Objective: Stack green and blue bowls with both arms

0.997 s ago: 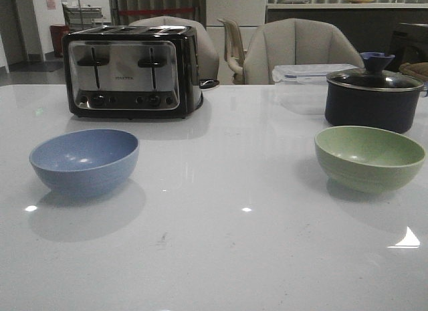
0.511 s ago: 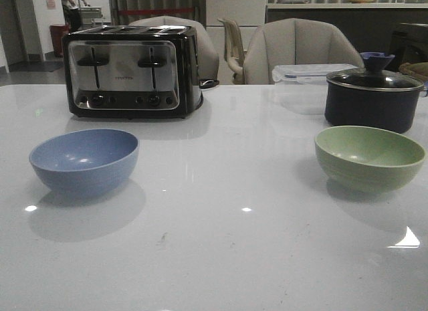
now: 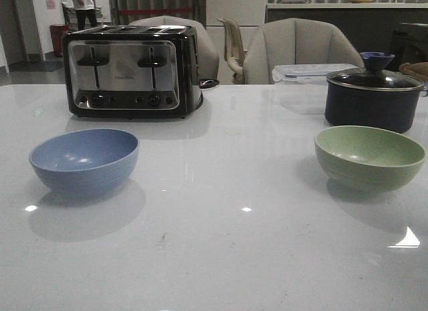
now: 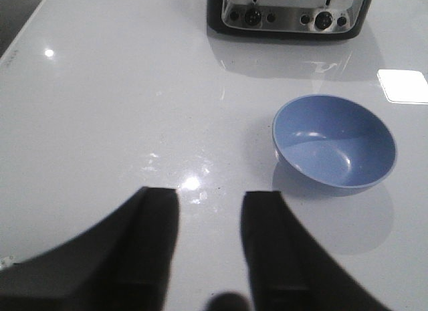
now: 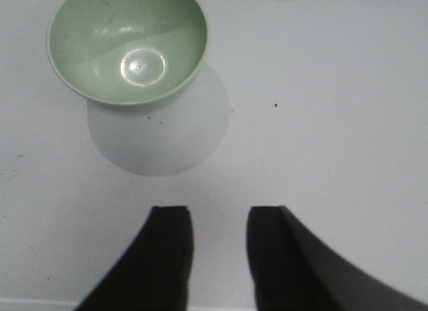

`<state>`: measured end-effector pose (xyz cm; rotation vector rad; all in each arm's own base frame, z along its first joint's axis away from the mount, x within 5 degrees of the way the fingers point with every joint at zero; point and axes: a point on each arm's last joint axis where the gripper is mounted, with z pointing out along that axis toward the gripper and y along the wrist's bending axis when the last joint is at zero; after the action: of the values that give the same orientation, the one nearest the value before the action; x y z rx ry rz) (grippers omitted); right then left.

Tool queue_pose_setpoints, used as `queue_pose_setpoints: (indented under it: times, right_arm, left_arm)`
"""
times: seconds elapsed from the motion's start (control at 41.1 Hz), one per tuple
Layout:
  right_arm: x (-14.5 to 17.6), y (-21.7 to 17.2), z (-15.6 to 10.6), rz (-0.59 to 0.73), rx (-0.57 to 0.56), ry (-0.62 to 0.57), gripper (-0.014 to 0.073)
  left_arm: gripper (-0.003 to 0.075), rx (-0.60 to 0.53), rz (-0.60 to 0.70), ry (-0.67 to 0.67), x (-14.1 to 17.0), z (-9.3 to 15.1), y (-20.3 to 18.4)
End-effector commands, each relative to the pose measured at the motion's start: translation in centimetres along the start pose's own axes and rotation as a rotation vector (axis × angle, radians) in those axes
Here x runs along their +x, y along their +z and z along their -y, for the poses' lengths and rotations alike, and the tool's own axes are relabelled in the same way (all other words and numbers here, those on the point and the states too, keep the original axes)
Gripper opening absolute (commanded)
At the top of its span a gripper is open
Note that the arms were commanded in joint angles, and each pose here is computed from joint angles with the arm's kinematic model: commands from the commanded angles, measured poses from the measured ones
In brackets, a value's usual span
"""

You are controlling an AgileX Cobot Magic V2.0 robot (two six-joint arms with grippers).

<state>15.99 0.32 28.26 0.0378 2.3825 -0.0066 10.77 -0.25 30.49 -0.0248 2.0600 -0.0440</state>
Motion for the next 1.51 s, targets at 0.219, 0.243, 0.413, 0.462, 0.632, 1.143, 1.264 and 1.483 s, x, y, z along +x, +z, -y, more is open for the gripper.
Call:
queue_pose_setpoints:
  times: [0.219,0.243,0.413,0.462,0.632,1.143,1.264,1.483]
  right_arm:
    - [-1.8,0.5,-0.1,0.101,-0.011,0.001,0.0547]
    - [-2.0,0.6,-0.2,0.111,-0.017,0.007,0.0547]
    - [-3.5,2.2,-0.3,0.08,-0.021,0.021,0.0547]
    - [-4.3,2.8,-0.4,0.064,-0.021,0.023,0.0547]
    - [-6.6,5.8,-0.7,-0.004,-0.018,0.023,0.0547]
    - [-10.5,16.9,-1.2,-0.092,0.003,-0.033,0.0547]
    - [-10.6,18.8,-1.3,-0.118,0.004,-0.035,0.0547]
    - [-10.6,20.6,-1.3,-0.143,0.005,-0.036,0.0431]
  left_arm:
    - [0.0615,0.0,0.003,0.001,-1.3,0.1,1.8]
    - [0.0615,-0.001,-0.003,0.001,-1.3,0.1,1.9]
    - [0.0615,-0.002,-0.03,0.001,-1.2,0.1,2.5]
    - [0.0615,-0.002,-0.032,0.001,-1.2,0.1,2.6]
    - [0.0615,-0.002,-0.032,0.001,-1.2,0.1,2.6]
    - [0.0579,-0.002,-0.032,0.001,-1.2,0.1,2.6]
    - [0.0557,-0.002,-0.032,0.001,-1.2,0.1,2.6]
    - [0.053,-0.002,-0.032,0.001,-1.2,0.1,2.6]
